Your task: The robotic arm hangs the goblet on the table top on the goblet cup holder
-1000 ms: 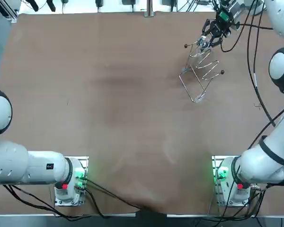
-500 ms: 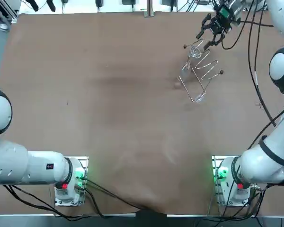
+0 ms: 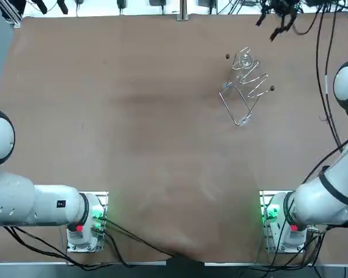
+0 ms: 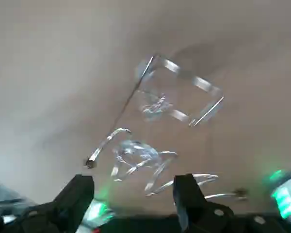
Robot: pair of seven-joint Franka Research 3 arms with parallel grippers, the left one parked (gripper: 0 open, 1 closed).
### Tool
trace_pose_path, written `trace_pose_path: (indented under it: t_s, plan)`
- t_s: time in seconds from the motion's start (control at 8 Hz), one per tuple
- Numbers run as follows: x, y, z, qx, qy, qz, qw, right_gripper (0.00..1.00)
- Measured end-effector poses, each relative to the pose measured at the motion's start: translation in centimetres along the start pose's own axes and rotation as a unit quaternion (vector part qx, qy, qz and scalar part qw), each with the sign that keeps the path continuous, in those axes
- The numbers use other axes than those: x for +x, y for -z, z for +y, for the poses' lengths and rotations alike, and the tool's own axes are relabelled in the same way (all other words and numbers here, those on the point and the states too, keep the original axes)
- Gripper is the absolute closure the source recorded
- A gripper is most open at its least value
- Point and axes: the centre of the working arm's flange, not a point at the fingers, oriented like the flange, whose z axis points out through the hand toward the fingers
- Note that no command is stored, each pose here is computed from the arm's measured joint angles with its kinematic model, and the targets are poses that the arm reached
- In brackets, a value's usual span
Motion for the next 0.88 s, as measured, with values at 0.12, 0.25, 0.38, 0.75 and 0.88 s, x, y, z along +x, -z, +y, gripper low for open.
trace_pose_path:
  t_s: [0.12,0.25,0.38,0.75,0.88]
  plan:
    - [-1.7,2.9,0.5,-0.032,0.06,0.043,0.997,0.0]
    - [-3.4,5.6,1.2,-0.067,0.102,0.083,0.989,0.0]
    - [-5.1,7.8,1.9,-0.106,0.132,0.115,0.979,0.0]
    - [-9.3,10.1,2.2,-0.166,0.176,0.167,0.956,0.0]
    - [-10.2,10.0,2.3,-0.175,0.179,0.172,0.953,0.0]
